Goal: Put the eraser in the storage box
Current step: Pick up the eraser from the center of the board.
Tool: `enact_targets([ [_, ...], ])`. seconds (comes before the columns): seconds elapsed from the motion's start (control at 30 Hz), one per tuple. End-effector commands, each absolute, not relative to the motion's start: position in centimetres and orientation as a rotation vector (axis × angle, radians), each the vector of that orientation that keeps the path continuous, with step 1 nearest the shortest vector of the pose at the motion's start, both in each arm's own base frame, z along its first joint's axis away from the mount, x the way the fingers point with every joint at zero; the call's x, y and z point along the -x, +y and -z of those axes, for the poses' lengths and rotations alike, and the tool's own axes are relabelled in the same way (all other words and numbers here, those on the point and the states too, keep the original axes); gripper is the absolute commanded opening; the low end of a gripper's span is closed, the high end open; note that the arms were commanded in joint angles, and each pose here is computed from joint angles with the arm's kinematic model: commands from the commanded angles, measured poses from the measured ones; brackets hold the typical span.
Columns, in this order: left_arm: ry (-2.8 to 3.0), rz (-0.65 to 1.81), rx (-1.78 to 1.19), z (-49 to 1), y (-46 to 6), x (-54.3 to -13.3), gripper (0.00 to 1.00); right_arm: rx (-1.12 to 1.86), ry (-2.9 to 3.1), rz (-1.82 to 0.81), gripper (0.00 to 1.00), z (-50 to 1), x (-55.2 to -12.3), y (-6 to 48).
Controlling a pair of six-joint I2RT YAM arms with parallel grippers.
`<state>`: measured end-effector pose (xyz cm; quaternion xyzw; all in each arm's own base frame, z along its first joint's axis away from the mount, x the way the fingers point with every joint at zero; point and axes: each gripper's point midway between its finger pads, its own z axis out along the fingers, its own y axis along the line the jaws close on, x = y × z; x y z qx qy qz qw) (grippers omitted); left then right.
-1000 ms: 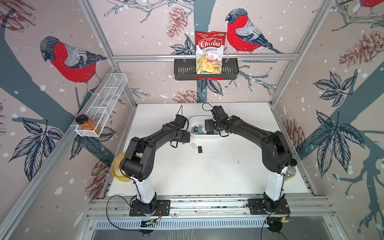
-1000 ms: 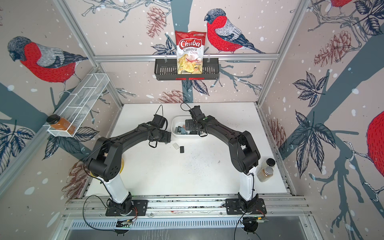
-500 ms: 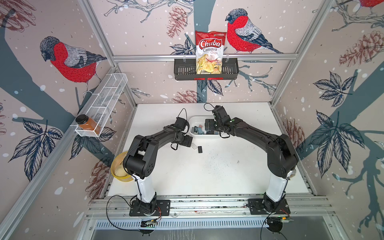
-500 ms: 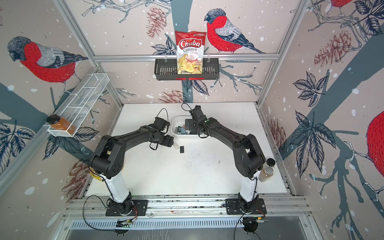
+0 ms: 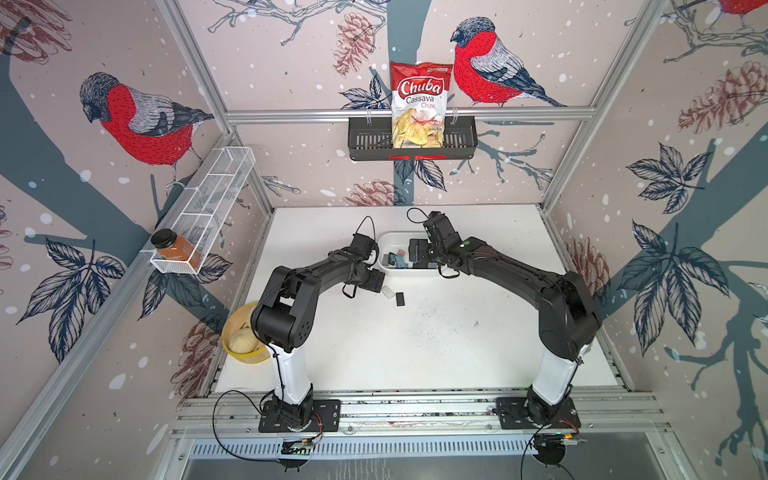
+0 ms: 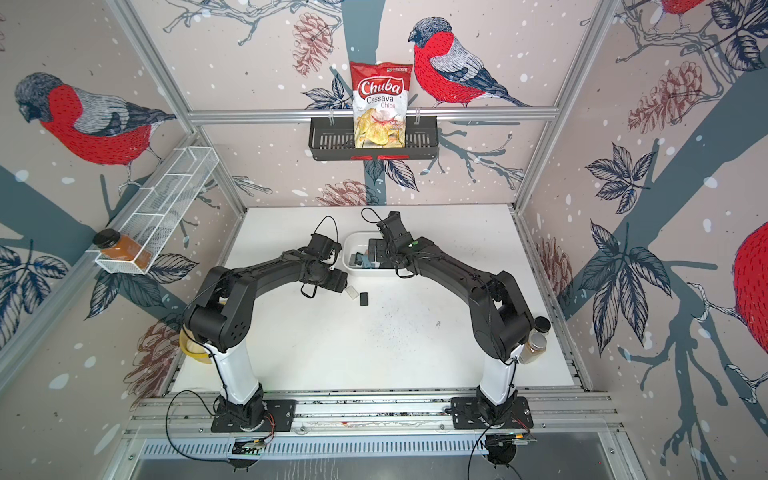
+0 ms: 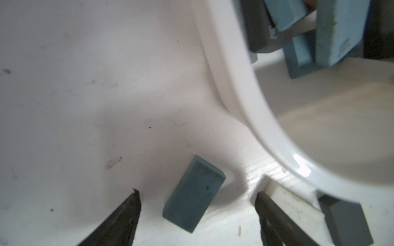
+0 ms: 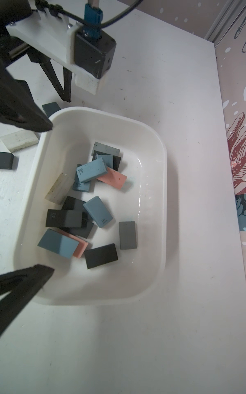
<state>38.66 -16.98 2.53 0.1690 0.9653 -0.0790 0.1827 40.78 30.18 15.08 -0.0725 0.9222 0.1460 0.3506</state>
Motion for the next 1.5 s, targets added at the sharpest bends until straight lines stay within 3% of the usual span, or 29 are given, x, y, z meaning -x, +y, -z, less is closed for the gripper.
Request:
enact_targets([
  [0.0,2.723,0.243,-0.502,-2.3,-17.3,-38.7,0.83,0.173,2.361,-0.383,1.0,-15.7,-41.0,30.3],
  [0.37,2.765,0.27,-0.51,-1.4,-17.6,-38.1,0.72,0.173,2.359,-0.375,0.99,-16.0,-41.0,30.4],
  [1.03,2.849,0.223,-0.544,0.3,-17.8,-35.3,0.42,0.169,2.356,-0.385,1.0,-16.4,-40.9,30.6],
  [1.47,2.886,0.199,-0.49,0.2,-17.1,-34.3,0.3,0.17,2.346,-0.391,0.99,-17.1,-40.6,30.4],
])
